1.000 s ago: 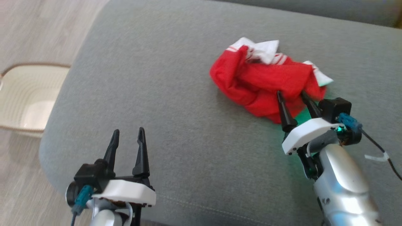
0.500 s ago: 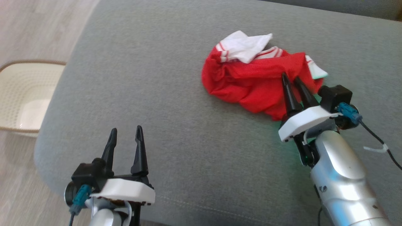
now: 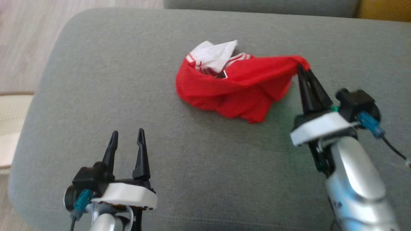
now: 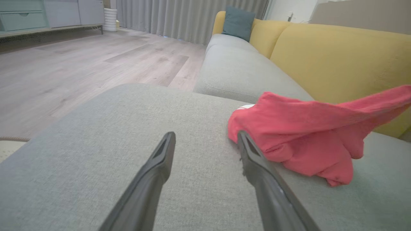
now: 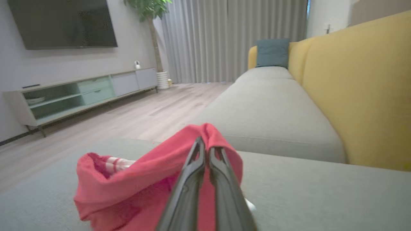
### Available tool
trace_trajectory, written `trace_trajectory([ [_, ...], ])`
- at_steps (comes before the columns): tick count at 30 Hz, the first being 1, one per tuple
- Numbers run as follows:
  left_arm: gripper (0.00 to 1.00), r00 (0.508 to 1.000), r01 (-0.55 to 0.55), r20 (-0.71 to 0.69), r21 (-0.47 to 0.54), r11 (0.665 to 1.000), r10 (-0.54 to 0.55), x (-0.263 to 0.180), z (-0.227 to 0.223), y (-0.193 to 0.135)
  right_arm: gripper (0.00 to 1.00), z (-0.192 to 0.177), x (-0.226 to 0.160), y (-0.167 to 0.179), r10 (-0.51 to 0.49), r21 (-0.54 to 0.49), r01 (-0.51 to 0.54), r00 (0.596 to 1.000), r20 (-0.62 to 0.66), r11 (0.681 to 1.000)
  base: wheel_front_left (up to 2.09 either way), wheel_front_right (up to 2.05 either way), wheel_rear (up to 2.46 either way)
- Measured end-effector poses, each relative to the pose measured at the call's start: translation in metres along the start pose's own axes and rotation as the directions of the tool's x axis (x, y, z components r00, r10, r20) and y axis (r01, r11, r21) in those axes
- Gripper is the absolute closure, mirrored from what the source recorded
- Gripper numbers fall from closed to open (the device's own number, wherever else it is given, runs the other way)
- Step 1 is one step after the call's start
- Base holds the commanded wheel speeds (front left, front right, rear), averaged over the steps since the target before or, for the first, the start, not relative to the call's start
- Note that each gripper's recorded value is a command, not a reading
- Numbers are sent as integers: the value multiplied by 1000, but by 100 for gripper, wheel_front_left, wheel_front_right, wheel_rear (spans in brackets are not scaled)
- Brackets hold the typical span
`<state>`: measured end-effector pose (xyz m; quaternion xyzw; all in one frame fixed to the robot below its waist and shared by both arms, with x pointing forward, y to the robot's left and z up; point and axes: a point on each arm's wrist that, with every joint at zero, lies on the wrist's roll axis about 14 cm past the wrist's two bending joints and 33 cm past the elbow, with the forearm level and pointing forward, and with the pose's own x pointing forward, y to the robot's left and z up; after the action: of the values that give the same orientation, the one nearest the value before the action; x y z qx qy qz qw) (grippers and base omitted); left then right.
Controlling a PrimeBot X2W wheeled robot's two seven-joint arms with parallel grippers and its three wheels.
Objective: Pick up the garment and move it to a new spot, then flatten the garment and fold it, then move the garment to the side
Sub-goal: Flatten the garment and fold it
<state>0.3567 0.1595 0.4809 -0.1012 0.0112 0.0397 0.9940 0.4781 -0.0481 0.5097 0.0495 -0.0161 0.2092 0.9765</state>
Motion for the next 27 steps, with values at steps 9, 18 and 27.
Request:
trace_trajectory([
  [9, 0, 994, 105, 19, -5, 994, -105, 12, 4, -33, 100, -5, -104, -67, -245, -114, 235, 966, -80, 965, 0, 0, 0],
  [18, 0, 981, 192, -3, -12, 981, -192, 23, -6, -61, 100, -70, -189, -71, -369, -65, 367, 881, -295, 928, 0, 0, 0],
  [27, 0, 979, 205, -2, -12, 979, -205, 24, -6, -65, 0, -84, -212, -87, -434, -73, 434, 844, -314, 898, 0, 0, 0],
])
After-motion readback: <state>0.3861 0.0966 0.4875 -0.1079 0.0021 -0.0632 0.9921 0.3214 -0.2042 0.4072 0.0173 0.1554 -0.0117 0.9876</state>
